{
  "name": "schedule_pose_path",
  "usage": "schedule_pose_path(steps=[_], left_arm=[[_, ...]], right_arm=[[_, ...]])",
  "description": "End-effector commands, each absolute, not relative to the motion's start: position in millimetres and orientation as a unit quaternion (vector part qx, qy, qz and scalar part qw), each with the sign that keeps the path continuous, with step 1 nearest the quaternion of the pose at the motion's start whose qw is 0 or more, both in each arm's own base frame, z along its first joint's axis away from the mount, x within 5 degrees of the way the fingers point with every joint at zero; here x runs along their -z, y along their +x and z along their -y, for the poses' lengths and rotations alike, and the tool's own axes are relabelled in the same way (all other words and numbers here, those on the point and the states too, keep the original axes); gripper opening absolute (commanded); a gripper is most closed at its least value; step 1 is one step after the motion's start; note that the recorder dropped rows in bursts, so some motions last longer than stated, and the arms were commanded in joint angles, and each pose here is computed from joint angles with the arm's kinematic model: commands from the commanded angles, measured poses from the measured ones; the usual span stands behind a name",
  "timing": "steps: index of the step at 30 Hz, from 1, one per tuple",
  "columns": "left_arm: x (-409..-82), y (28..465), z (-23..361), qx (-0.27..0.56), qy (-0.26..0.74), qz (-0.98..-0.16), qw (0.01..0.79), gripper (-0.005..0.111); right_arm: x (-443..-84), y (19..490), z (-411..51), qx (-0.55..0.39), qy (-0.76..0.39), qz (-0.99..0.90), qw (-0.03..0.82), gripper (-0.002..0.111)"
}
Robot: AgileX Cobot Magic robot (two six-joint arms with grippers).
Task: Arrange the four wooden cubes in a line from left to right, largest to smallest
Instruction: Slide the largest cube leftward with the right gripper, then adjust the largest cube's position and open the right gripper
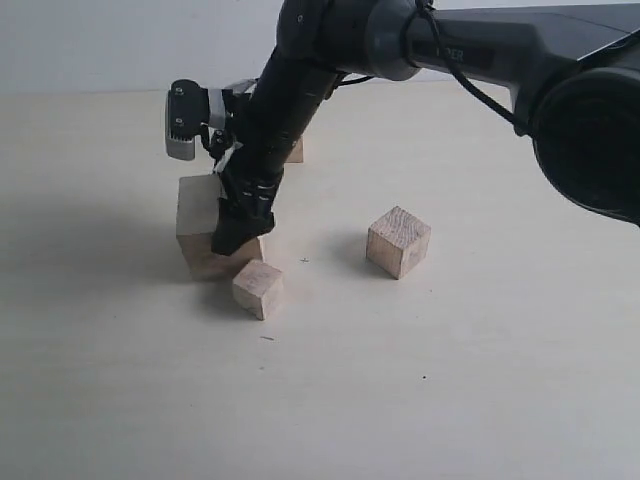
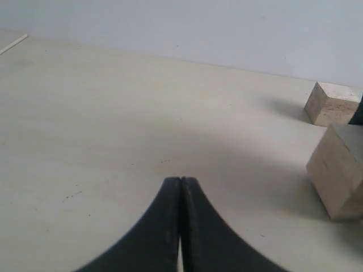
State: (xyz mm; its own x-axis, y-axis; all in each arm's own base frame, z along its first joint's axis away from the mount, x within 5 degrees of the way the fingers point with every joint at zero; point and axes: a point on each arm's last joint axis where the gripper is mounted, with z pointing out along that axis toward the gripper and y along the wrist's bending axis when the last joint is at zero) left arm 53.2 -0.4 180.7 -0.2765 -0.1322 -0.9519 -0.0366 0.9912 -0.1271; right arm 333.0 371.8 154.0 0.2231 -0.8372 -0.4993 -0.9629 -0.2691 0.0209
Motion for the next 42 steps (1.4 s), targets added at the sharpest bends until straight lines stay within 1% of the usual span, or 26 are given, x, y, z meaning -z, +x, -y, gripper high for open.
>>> schedule_pose_path(steps=[1, 4, 8, 11, 21, 25, 30, 38, 40, 42], left_arm=[[-181, 53, 1, 0.039, -0.048, -0.795, 0.603, 0.000], [-181, 53, 1, 0.039, -0.048, -0.795, 0.603, 0.000], [-181, 53, 1, 0.039, -0.048, -0.795, 0.603, 0.000], [-181, 53, 1, 0.039, -0.048, -0.795, 0.603, 0.000], [-181, 53, 1, 0.039, -0.048, -0.795, 0.603, 0.000], [-181, 53, 1, 0.039, -0.048, -0.795, 0.603, 0.000], [-181, 53, 1, 0.039, -0.048, -0.795, 0.603, 0.000], [-181, 53, 1, 0.039, -0.048, -0.795, 0.603, 0.000], [-181, 53, 1, 0.039, -0.048, -0.795, 0.603, 0.000], [-181, 53, 1, 0.039, -0.048, -0.795, 0.603, 0.000]], right_arm=[[-163, 328, -359, -0.195, -0.792, -0.572, 0.089, 0.000], [-174, 327, -359, -0.195, -0.793, -0.568, 0.101, 0.000], [-180, 334, -369, -0.203, -0.768, -0.583, 0.171, 0.000], [-173, 338, -376, -0.218, -0.750, -0.593, 0.198, 0.000], [-140, 340, -378, -0.221, -0.758, -0.589, 0.173, 0.000], [-140, 341, -379, -0.218, -0.754, -0.593, 0.178, 0.000], [-140, 345, -381, -0.217, -0.718, -0.633, 0.191, 0.000], [-139, 346, -379, -0.207, -0.725, -0.630, 0.188, 0.000], [-139, 346, -379, -0.206, -0.725, -0.629, 0.187, 0.003], [-139, 346, -379, -0.207, -0.725, -0.629, 0.187, 0.010]])
